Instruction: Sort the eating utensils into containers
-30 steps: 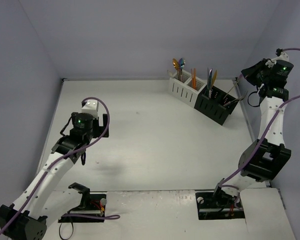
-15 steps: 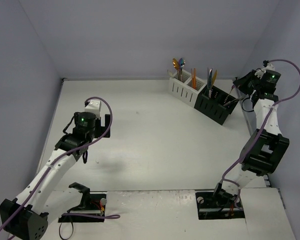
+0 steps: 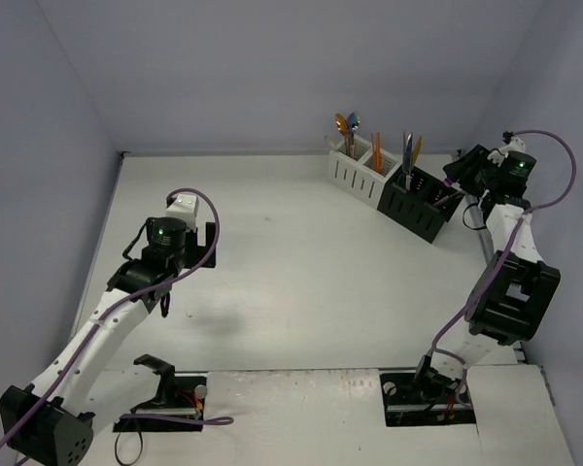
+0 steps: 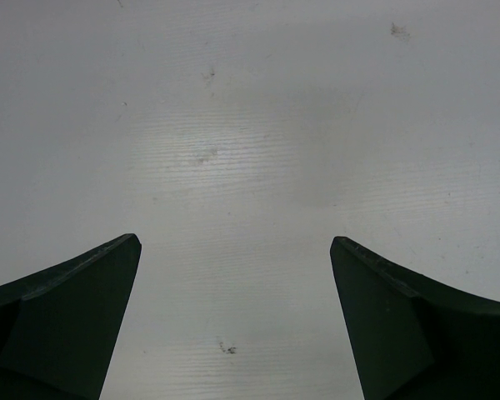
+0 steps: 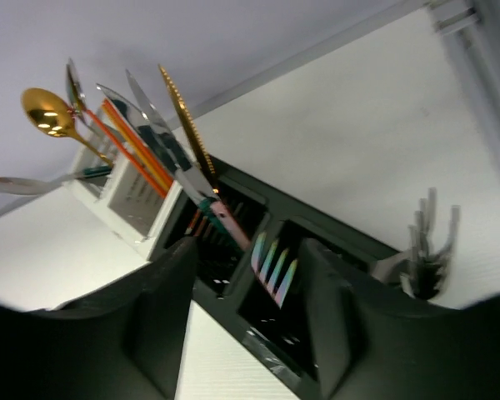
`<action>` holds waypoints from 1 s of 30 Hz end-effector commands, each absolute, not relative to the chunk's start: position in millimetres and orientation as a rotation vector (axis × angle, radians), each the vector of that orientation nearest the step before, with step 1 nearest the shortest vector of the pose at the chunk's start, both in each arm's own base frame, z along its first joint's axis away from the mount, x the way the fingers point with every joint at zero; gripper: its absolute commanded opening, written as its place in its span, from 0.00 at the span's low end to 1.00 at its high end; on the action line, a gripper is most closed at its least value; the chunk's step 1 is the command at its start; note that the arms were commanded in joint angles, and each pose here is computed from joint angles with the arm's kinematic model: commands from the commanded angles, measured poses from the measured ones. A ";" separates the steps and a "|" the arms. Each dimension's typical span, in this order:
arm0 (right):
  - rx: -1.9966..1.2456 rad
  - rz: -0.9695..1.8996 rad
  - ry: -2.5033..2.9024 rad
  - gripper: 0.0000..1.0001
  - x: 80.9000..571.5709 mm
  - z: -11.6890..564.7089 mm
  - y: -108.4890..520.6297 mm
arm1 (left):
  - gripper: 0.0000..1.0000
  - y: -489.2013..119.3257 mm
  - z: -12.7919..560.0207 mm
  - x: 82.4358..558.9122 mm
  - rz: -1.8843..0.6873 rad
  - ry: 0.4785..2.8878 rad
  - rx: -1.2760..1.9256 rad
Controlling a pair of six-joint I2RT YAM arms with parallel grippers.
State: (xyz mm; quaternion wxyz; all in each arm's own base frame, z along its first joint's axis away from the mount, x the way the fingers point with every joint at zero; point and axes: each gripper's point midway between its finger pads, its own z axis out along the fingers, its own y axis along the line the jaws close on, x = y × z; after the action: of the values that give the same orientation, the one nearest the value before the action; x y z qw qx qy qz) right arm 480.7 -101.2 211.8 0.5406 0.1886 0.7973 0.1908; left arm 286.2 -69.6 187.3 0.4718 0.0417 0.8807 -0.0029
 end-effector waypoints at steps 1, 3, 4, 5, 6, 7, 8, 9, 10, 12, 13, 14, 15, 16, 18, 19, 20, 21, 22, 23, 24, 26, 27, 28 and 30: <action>0.373 0.254 1.719 0.60 467.4 292.1 -124.3 | 0.97 -73.6 208.8 295.8 -0.043 2.074 0.093; 0.376 0.199 1.711 0.70 458.6 302.2 -128.9 | 0.97 -74.7 209.2 295.6 -0.051 2.072 0.094; 0.374 0.166 1.704 0.76 452.4 309.4 -131.3 | 0.97 -75.0 209.7 295.5 -0.054 2.070 0.094; 0.384 0.132 1.696 0.77 444.9 316.9 -133.7 | 0.97 -75.2 209.9 295.2 -0.056 2.070 0.095; 0.384 0.104 1.685 0.85 440.0 325.0 -135.6 | 0.97 -75.7 210.7 295.2 -0.060 2.067 0.096; 0.386 0.069 1.674 0.92 433.7 334.2 -138.2 | 0.97 -75.9 211.2 295.0 -0.062 2.066 0.095; 0.388 0.033 1.661 0.96 426.4 344.2 -140.5 | 0.97 -75.9 211.4 294.7 -0.063 2.066 0.094; 0.386 0.001 1.644 0.98 418.7 355.6 -141.7 | 0.97 -75.7 211.5 294.5 -0.063 2.066 0.093; 0.382 -0.029 1.625 0.99 410.3 366.6 -142.3 | 0.97 -75.5 212.2 294.1 -0.064 2.065 0.089; 0.375 -0.073 1.591 1.00 395.0 384.6 -141.3 | 0.97 -74.9 215.3 292.9 -0.068 2.059 0.081; 0.375 -0.093 1.571 1.00 386.2 393.0 -139.3 | 0.97 -74.7 219.1 292.4 -0.070 2.054 0.077; 0.376 -0.113 1.550 1.00 376.5 401.2 -136.8 | 0.97 -74.6 223.7 291.9 -0.074 2.049 0.073; 0.378 -0.127 1.534 1.00 368.9 407.0 -133.6 | 0.97 -74.0 229.2 291.2 -0.076 2.039 0.069; 0.377 -0.138 1.518 1.00 361.6 412.2 -128.7 | 0.97 -72.6 235.7 290.2 -0.072 2.028 0.067; 0.369 -0.155 1.489 1.00 347.6 421.4 -116.7 | 0.97 -69.0 248.3 288.1 -0.059 2.011 0.062; 0.365 -0.159 1.471 1.00 338.7 426.4 -109.8 | 0.97 -66.9 252.1 286.2 -0.050 2.010 0.061; 0.361 -0.156 1.458 1.00 333.4 429.5 -103.3 | 0.97 -65.7 256.4 284.8 -0.048 2.006 0.059; 0.351 -0.143 1.453 1.00 329.9 430.9 -94.6 | 0.97 -64.4 261.6 283.9 -0.046 1.996 0.054; 0.334 -0.123 1.441 1.00 320.8 433.4 -82.8 | 0.97 -61.6 264.6 281.6 -0.035 1.994 0.050; 0.320 -0.106 1.434 1.00 315.5 434.7 -73.8 | 0.97 -59.6 267.3 280.1 -0.028 1.990 0.045; 0.307 -0.085 1.433 1.00 312.9 433.9 -65.4 | 0.97 -58.5 269.1 278.8 -0.027 1.986 0.041; 0.277 -0.041 1.425 1.00 299.1 428.6 -48.1 | 0.97 -55.8 268.5 274.1 -0.021 1.987 0.035; 0.267 -0.031 1.410 1.00 291.5 430.6 -43.7 | 0.97 -54.8 267.6 272.0 -0.020 1.987 0.034; 0.261 -0.023 1.419 1.00 289.2 423.0 -40.6 | 0.98 -54.1 266.6 270.4 -0.019 1.987 0.034; 0.228 0.001 1.430 1.00 284.0 412.3 -30.1 | 0.98 -50.8 257.1 266.4 -0.002 2.002 0.038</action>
State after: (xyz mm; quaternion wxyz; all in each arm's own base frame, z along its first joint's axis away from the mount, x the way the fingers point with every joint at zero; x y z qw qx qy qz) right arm 290.2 -36.0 417.3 0.7394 0.1110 0.6640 0.0021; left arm 270.0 -59.9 253.1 0.5318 0.0242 0.8464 -0.0161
